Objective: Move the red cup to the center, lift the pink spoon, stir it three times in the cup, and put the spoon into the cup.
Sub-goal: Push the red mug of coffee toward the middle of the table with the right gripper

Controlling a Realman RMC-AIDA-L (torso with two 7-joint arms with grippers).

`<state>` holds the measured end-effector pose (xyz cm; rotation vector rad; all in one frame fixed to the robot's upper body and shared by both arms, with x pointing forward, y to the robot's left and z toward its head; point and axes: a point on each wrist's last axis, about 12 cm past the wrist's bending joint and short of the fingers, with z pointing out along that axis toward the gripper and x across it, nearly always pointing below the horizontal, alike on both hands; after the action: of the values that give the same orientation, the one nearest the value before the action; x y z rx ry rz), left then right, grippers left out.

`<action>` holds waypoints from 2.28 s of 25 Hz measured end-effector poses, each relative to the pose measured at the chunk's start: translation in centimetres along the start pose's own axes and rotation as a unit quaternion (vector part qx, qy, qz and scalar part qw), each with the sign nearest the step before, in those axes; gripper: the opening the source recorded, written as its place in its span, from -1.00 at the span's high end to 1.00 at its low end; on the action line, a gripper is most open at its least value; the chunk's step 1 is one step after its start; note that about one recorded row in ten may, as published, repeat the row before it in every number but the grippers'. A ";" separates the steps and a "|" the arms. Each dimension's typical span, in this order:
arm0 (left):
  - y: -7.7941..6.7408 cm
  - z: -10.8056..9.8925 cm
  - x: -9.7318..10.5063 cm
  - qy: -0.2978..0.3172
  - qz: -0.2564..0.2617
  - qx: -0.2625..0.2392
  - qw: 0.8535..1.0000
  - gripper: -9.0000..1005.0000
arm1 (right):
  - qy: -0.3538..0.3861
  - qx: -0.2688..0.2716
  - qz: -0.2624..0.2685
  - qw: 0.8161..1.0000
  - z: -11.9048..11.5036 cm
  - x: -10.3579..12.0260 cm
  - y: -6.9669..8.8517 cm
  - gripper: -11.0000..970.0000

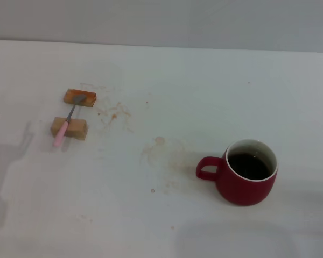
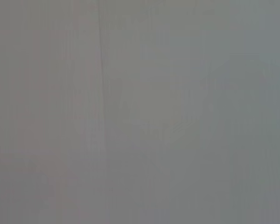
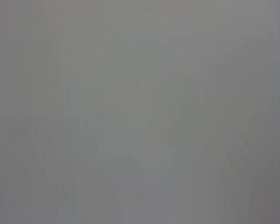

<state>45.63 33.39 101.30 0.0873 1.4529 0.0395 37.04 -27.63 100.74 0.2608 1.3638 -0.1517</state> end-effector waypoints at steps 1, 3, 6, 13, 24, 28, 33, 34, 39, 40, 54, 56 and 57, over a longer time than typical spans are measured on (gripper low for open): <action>0.0 0.0 0.0 0.001 0.000 0.000 1.000 -0.72 | 0.003 0.001 0.003 1.000 -0.2 0.0 0.1 0.98; 0.0 -0.1 0.1 0.003 0.000 -0.001 1.000 -0.72 | 0.008 0.003 0.008 1.000 -0.5 0.0 0.2 0.98; 0.0 -0.1 0.1 0.004 0.000 -0.001 1.000 -0.72 | 0.017 0.003 0.016 1.000 -1.1 0.0 0.6 0.98; -0.1 0.2 0.2 0.007 0.000 0.001 1.000 -0.72 | 0.040 -0.008 0.036 0.999 -2.1 0.2 1.6 0.98; -0.3 1.2 0.4 0.021 0.000 0.007 1.000 -0.72 | 0.118 -0.067 0.047 0.990 -3.2 1.2 4.3 0.98; -0.4 1.3 0.3 0.021 0.001 0.008 1.000 -0.72 | 0.132 -0.082 0.030 0.987 -3.3 1.4 5.2 0.98; -0.4 1.5 0.3 0.021 0.001 0.010 1.000 -0.72 | 0.157 -0.102 0.036 0.982 -3.4 1.8 6.0 0.98; -0.4 1.6 0.3 0.021 0.001 0.010 1.000 -0.72 | 0.161 -0.106 0.038 0.981 -3.4 1.9 6.2 0.98; -0.4 1.6 0.3 0.020 0.001 0.009 1.000 -0.72 | 0.179 -0.124 0.045 0.975 -3.5 2.1 7.0 0.98; -0.4 1.6 0.3 0.020 0.001 0.009 1.000 -0.72 | 0.181 -0.128 0.046 0.974 -3.5 2.2 7.1 0.98; -0.4 1.6 0.2 0.017 0.001 0.008 1.000 -0.72 | 0.188 -0.174 0.057 0.965 -2.7 2.2 8.8 0.98; -0.4 1.6 0.2 0.017 0.001 0.009 1.000 -0.72 | 0.191 -0.180 0.057 0.963 -2.5 2.3 9.1 0.98; -0.4 1.6 0.2 0.017 0.001 0.008 1.000 -0.72 | 0.193 -0.182 0.057 0.963 -2.4 2.4 9.2 0.98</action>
<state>47.21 32.97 101.26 0.1022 1.4865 0.0306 37.63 -18.06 98.87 0.0585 1.7267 0.2601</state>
